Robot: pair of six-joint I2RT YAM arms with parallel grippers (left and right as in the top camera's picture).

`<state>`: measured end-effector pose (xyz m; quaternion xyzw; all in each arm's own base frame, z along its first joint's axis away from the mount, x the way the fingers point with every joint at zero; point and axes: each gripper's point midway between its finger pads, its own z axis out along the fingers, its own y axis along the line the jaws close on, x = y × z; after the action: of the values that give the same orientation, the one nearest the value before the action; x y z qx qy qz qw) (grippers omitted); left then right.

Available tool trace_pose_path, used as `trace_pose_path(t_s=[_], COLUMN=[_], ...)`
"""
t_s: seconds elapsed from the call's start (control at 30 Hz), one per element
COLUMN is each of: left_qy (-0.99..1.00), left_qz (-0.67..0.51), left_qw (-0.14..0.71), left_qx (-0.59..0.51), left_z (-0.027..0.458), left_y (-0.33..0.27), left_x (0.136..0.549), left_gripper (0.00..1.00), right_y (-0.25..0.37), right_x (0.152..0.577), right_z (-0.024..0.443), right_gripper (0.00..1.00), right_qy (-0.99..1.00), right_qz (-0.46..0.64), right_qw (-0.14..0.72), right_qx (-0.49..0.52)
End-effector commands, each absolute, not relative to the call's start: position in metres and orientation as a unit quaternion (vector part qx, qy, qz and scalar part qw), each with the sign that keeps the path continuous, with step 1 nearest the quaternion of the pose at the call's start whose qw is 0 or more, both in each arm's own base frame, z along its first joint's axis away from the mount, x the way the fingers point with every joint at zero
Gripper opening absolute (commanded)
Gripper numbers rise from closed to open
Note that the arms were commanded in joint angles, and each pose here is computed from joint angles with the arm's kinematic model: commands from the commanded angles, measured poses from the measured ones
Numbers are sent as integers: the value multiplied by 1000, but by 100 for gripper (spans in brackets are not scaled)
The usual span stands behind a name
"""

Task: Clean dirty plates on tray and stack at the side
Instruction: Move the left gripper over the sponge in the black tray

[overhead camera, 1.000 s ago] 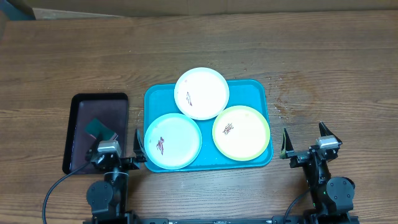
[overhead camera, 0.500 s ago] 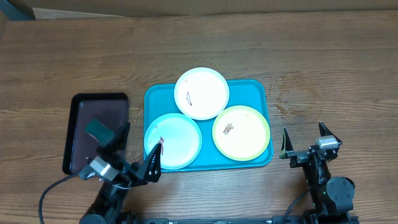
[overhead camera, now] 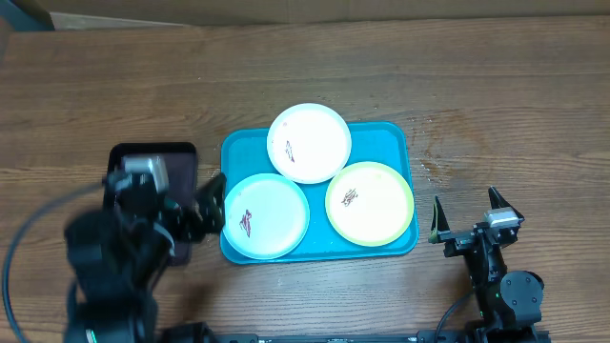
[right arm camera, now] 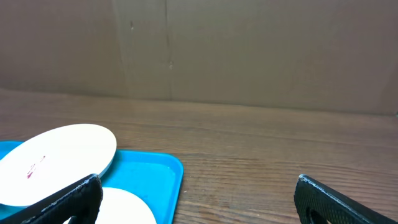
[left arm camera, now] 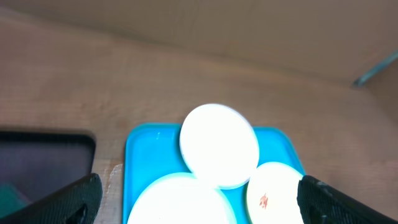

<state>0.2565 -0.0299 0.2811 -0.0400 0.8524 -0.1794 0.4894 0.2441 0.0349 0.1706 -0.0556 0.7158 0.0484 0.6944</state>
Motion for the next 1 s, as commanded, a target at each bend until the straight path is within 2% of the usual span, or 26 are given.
trace_pose_path(t_s=[0.0,0.3,0.43,0.53,0.63,0.97], left_qy=[873,915,932,924,905,922], left_qz=[-156,-150,-83,-40,-60,-57], left_qw=[462,373,338,296,261,118], left_qx=[-26,-40,-101,-239,-330,-365], left_z=[286,247,216,190,171,103], left_y=[-24,-14,23,68,85,88], left_x=[277,321,333,330,328,307], left_gripper=[100,100,100,100,100,100], right_y=[35,35,35,35,35,35], right_x=[244,244,244,244,244,244], right_z=[169,169,169,169,169,169], right_gripper=[100,100,100,100,100,100], right_qy=[714,714,714,714,714,714], right_qz=[49,49,49,49,49,49], right_qw=[696,696,696,696,696,696], right_qx=[-57,-57,-57,-57,-57,-57])
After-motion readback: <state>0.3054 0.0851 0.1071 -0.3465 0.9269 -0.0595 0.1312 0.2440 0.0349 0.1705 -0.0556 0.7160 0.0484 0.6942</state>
